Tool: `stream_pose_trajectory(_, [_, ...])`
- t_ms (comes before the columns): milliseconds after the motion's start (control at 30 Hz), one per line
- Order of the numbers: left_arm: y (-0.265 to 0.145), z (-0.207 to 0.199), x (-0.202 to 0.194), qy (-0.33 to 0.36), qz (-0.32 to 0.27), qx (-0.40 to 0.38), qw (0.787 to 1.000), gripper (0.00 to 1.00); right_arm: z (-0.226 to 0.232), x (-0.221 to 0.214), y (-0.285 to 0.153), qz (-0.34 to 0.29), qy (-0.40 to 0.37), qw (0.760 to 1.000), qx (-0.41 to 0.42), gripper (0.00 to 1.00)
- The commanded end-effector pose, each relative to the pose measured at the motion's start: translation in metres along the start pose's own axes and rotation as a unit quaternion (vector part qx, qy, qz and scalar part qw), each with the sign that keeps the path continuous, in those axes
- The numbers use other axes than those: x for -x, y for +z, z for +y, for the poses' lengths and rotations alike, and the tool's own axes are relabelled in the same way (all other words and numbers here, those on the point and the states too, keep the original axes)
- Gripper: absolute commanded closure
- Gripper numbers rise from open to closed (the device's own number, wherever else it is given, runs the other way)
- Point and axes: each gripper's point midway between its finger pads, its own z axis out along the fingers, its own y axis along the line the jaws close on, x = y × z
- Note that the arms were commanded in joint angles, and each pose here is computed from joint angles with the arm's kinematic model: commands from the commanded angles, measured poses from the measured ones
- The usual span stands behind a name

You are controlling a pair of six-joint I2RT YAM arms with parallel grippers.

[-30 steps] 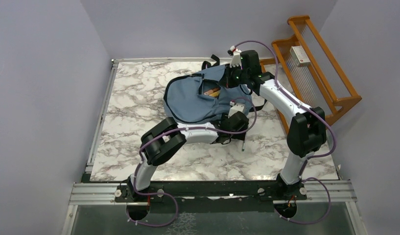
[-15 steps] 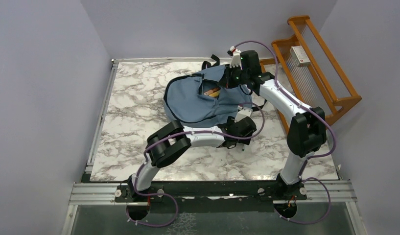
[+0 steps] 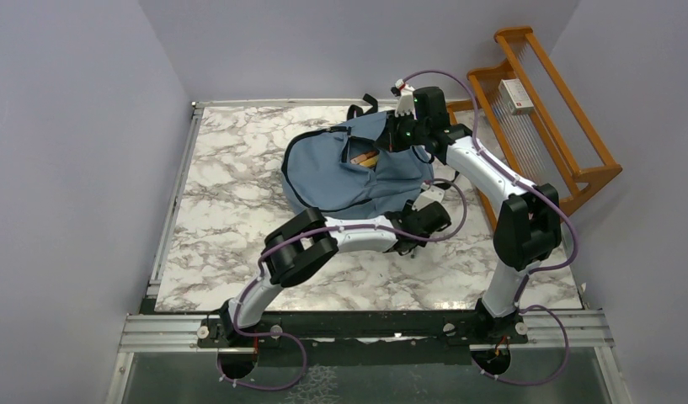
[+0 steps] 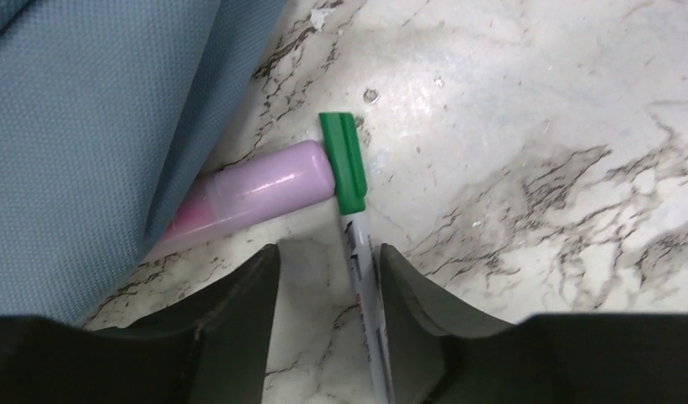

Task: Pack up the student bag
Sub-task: Pick up the stationery from the center of the board.

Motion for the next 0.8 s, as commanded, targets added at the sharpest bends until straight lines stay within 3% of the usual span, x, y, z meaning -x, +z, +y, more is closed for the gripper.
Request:
stream_pose_trajectory(0, [-0.009,0.020,-0.057,0.051,0.085,0.013,0.995,0.55,0.001,0.014,-0.009,-0.020,-0.012,1.000,0.003,1.00])
stream_pose_trajectory(300, [-0.028,0.010,-0.059,0.072,0.091,-0.047,0.992,0.85,0.001,0.011,-0.010,-0.023,-0.009,1.000,0.002,1.00])
stream_pose_trajectory(533, [-0.046,-0.007,-0.030,0.090,0.059,-0.119,0.987,1.00,0.002,0.008,-0.012,-0.026,-0.005,1.000,0.003,0.99])
stream_pose_trajectory(767, [-0.098,0.013,-0.008,0.089,0.017,-0.155,0.984,1.00,0.006,0.013,-0.014,-0.045,-0.007,0.999,0.013,0.99])
